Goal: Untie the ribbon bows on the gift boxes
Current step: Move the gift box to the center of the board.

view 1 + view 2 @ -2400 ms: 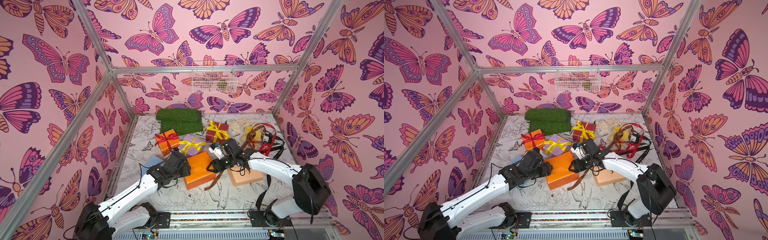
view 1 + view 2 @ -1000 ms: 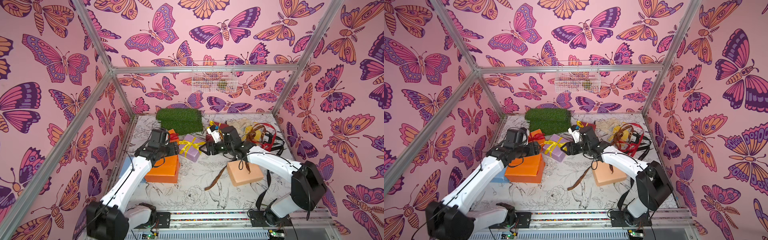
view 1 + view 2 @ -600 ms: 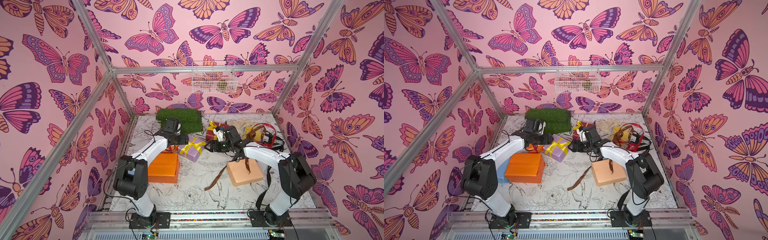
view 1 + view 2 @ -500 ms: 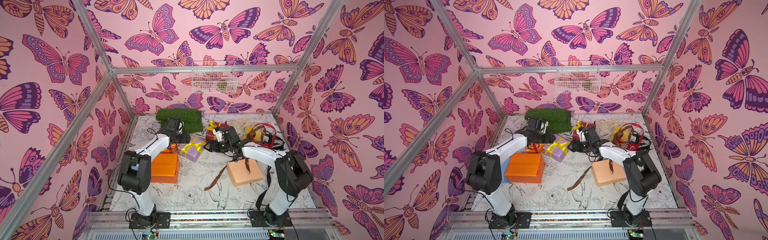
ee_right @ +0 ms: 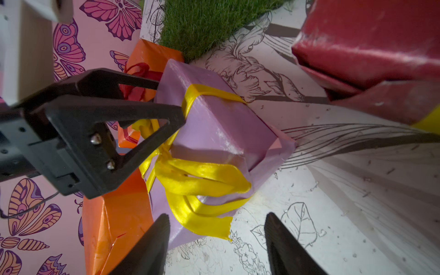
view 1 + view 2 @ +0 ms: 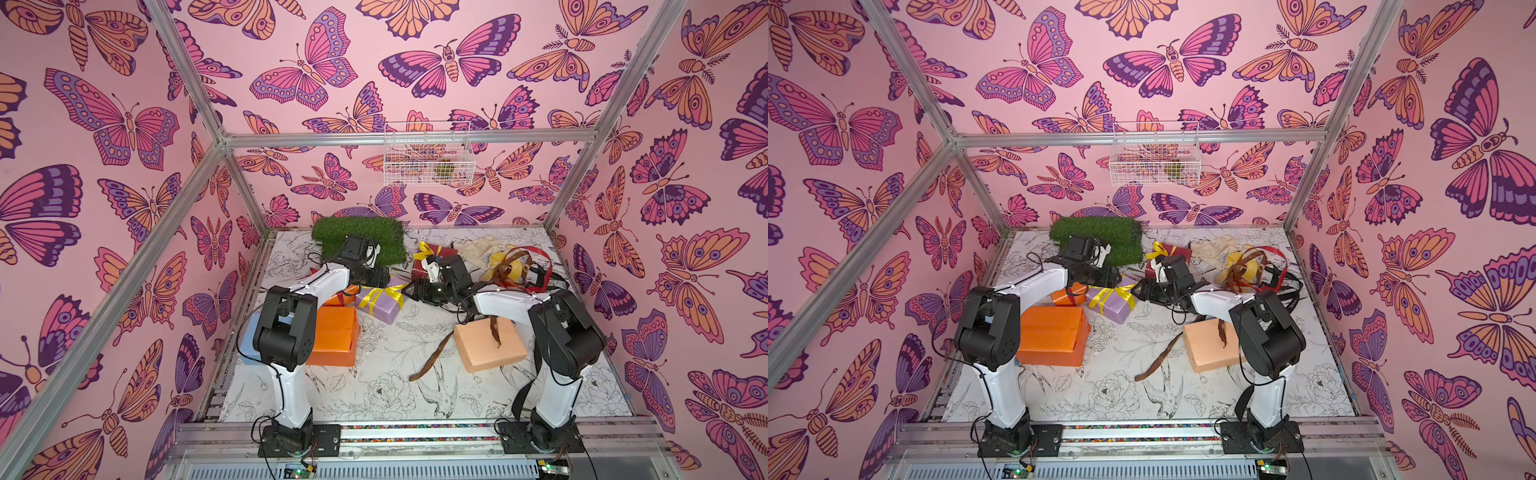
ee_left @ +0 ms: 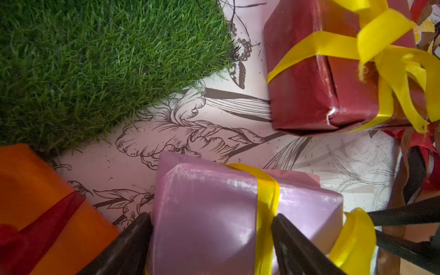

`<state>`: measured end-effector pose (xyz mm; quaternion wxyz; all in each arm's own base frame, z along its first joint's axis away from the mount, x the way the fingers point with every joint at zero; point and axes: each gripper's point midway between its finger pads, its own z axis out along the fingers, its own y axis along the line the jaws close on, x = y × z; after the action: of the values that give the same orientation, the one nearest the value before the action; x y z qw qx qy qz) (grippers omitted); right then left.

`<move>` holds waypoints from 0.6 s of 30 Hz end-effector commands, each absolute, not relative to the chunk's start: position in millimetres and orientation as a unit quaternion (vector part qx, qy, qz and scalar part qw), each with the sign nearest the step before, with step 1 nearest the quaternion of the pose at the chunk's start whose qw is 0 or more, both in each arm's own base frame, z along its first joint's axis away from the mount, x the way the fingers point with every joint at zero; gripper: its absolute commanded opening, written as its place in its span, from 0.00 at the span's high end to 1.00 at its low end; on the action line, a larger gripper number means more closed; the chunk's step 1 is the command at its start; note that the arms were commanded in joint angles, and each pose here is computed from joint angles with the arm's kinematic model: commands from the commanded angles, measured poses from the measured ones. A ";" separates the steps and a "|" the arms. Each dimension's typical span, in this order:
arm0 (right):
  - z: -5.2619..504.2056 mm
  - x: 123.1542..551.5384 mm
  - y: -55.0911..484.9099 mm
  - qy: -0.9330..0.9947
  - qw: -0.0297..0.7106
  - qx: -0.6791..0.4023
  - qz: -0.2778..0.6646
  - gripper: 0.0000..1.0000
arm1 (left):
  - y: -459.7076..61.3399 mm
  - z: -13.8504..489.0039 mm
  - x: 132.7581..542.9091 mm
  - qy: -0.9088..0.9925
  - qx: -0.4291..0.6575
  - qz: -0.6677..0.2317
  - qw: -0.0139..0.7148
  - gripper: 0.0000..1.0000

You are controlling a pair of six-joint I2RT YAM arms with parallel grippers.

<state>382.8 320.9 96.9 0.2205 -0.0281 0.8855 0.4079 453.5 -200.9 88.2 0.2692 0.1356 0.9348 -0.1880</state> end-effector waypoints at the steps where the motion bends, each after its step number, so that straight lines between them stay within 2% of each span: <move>1: 98.1 382.7 326.5 0.885 0.215 -0.035 0.411 0.35 | -214.9 88.4 443.0 0.930 0.156 -0.209 0.258 0.19; 9: 81.4 357.5 307.7 0.900 0.194 -0.022 0.391 0.36 | -250.8 103.1 401.4 0.924 0.170 -0.243 0.241 0.19; 18: 98.3 324.0 270.3 0.915 0.209 -0.021 0.344 0.36 | -263.7 105.6 352.8 0.930 0.158 -0.251 0.217 0.21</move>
<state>329.7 279.7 88.1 0.1970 -0.0082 0.9081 0.3695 374.7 -263.3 103.5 0.2343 0.1686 0.9265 -0.2414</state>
